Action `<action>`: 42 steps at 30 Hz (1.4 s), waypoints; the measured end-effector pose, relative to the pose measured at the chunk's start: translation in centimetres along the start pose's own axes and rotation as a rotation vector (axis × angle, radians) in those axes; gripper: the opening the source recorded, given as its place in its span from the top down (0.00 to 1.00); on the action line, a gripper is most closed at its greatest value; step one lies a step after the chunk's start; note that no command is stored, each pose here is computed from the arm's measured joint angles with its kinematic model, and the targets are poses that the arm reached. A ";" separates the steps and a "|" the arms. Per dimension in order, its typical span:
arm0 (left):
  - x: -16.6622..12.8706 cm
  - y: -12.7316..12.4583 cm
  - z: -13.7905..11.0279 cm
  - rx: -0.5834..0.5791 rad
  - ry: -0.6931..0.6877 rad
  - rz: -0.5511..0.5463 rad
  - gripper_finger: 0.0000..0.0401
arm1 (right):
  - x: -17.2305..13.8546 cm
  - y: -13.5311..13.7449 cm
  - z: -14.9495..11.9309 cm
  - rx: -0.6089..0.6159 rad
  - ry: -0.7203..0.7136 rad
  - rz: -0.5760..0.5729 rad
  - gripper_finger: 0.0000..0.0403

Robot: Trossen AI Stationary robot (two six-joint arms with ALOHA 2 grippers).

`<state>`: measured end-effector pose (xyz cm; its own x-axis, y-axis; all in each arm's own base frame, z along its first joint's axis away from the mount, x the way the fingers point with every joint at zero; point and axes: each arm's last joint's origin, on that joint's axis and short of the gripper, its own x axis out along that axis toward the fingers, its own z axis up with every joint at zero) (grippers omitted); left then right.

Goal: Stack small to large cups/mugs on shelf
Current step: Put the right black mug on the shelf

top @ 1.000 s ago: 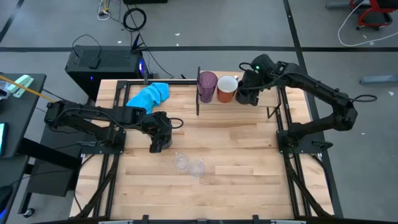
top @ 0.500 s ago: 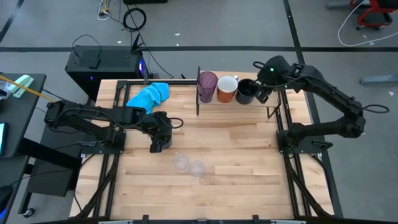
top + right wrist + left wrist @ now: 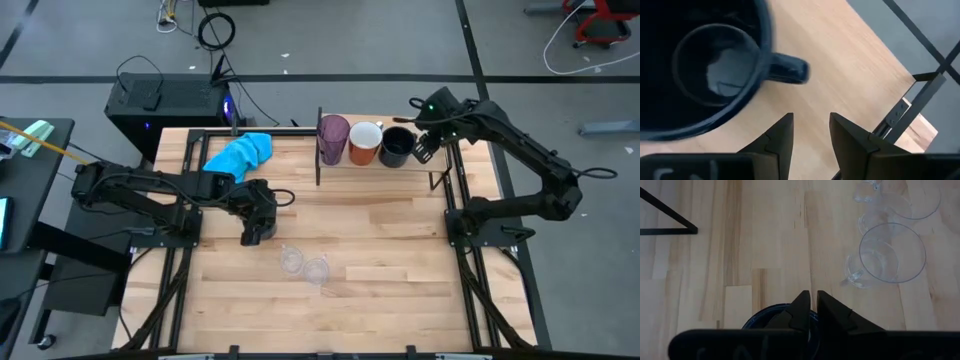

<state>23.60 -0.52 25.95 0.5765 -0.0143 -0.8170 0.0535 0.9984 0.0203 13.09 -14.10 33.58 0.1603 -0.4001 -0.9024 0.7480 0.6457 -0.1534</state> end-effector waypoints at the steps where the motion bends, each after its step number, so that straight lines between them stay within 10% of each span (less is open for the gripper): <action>1: 0.0 0.0 0.0 0.000 0.002 0.000 0.90 | 0.3 -0.2 0.1 0.011 0.000 -0.002 0.67; 25: 0.0 0.0 -0.3 -0.016 0.027 -0.001 0.92 | -0.4 -1.0 -1.0 0.067 0.000 0.086 0.73; 42: 0.0 0.0 -0.2 -0.029 0.024 -0.001 0.93 | -0.8 6.1 -3.7 -0.029 -0.169 0.256 0.73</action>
<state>23.40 -0.52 25.82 0.5564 -0.0143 -0.8308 0.0305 0.9995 0.0032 15.18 -7.40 31.88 0.4477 -0.3233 -0.8337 0.6513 0.7568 0.0563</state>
